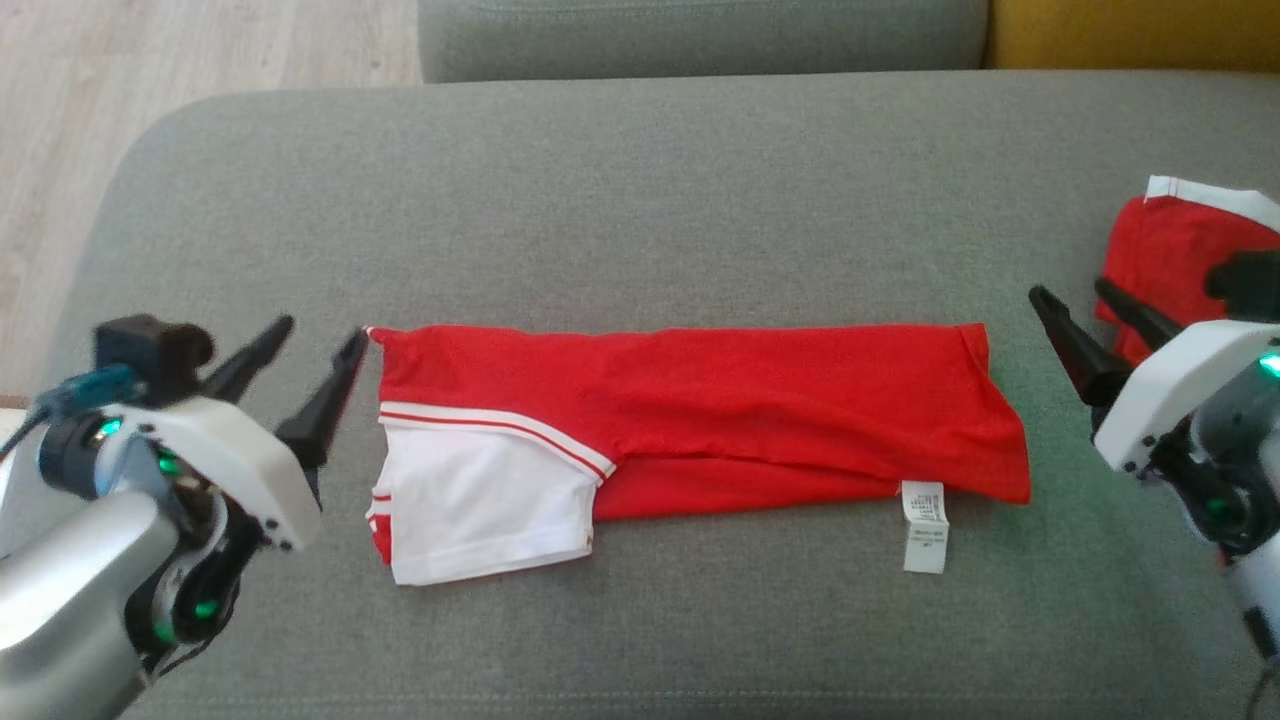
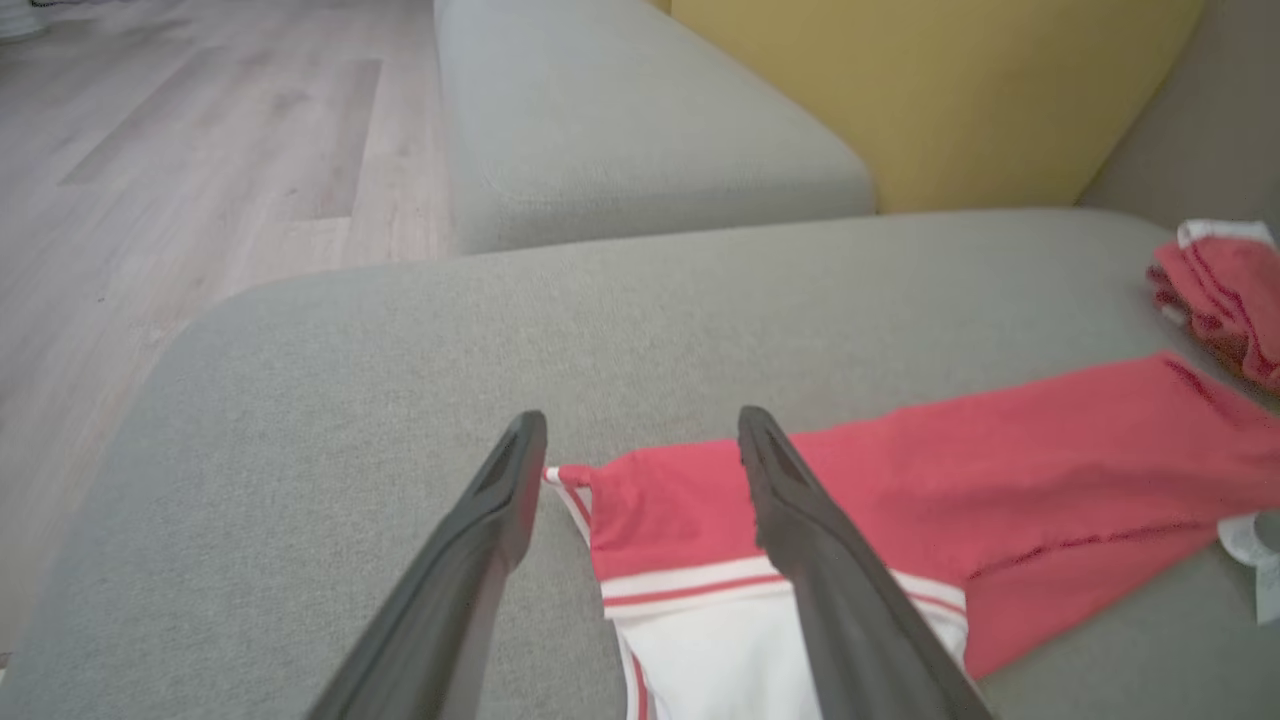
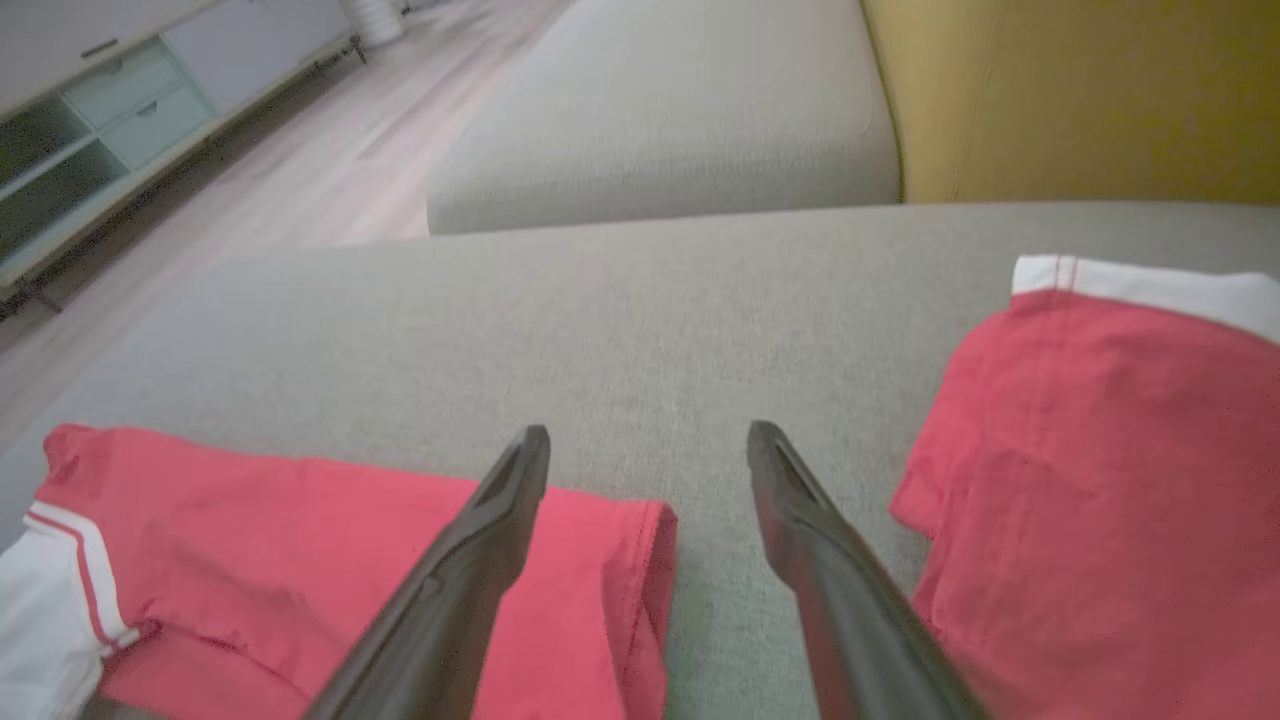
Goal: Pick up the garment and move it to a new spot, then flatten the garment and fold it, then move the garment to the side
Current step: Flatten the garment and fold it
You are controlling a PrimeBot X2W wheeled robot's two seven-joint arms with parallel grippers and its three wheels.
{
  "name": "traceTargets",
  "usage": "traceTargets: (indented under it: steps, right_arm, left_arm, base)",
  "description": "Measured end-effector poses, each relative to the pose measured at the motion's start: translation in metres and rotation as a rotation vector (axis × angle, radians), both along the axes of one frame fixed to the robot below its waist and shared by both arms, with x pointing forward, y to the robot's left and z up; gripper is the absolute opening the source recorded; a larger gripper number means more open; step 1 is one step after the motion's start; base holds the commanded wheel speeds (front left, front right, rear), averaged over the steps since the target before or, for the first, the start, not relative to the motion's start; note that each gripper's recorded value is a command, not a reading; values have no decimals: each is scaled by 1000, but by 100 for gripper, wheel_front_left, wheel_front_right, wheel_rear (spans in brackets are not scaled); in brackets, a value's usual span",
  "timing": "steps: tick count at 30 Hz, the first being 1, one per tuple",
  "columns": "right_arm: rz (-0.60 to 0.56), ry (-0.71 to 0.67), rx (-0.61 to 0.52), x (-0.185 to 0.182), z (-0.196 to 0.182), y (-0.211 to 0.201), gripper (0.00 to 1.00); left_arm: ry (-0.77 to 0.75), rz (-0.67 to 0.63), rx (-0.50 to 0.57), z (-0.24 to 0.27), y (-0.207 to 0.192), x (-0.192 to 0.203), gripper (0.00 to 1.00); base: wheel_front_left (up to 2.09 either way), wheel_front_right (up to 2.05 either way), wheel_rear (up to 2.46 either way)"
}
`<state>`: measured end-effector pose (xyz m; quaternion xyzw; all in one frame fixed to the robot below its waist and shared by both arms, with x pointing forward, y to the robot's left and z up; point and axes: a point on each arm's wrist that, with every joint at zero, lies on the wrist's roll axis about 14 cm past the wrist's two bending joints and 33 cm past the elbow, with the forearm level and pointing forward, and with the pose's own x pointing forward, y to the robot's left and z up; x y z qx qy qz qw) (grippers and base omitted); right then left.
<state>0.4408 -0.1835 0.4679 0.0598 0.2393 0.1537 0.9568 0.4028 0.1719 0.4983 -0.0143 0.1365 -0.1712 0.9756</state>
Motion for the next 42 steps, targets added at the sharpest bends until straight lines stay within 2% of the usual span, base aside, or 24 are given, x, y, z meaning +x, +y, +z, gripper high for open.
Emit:
traceTargets:
  steps: [2, 7, 12, 19, 23, 29, 36, 42]
  right_arm:
    - [-6, -39, 10, 2, 6, 3, 100]
    - [-38, -198, 90, 3, 23, 25, 100]
    - [-82, -291, 152, -8, 22, 42, 100]
    - [-118, -376, 156, -25, 14, 58, 100]
    - [-126, -351, 141, -35, -2, 65, 100]
    - [-173, -334, 124, -33, -11, 55, 100]
    - [-292, -155, 108, -40, -59, 25, 100]
    - [-318, -62, 182, -32, -78, 35, 100]
  left_arm:
    - [-23, 30, -22, 5, 3, 2, 100]
    - [-100, 168, -171, 27, 11, 9, 100]
    - [-272, 321, -300, 67, 28, 13, 100]
    - [-309, 445, -303, 38, 31, -27, 100]
    - [-286, 417, -258, 14, 17, -45, 100]
    - [-301, 421, -256, 11, 24, -44, 100]
    - [-274, 403, -246, -2, 23, -42, 100]
    - [-224, 390, -244, -19, 19, -41, 100]
  base:
    - [0, 0, 0]
    - [0, 0, 0]
    - [0, 0, 0]
    - [0, 0, 0]
    - [0, 0, 0]
    - [0, 0, 0]
    - [0, 0, 0]
    - [0, 0, 0]
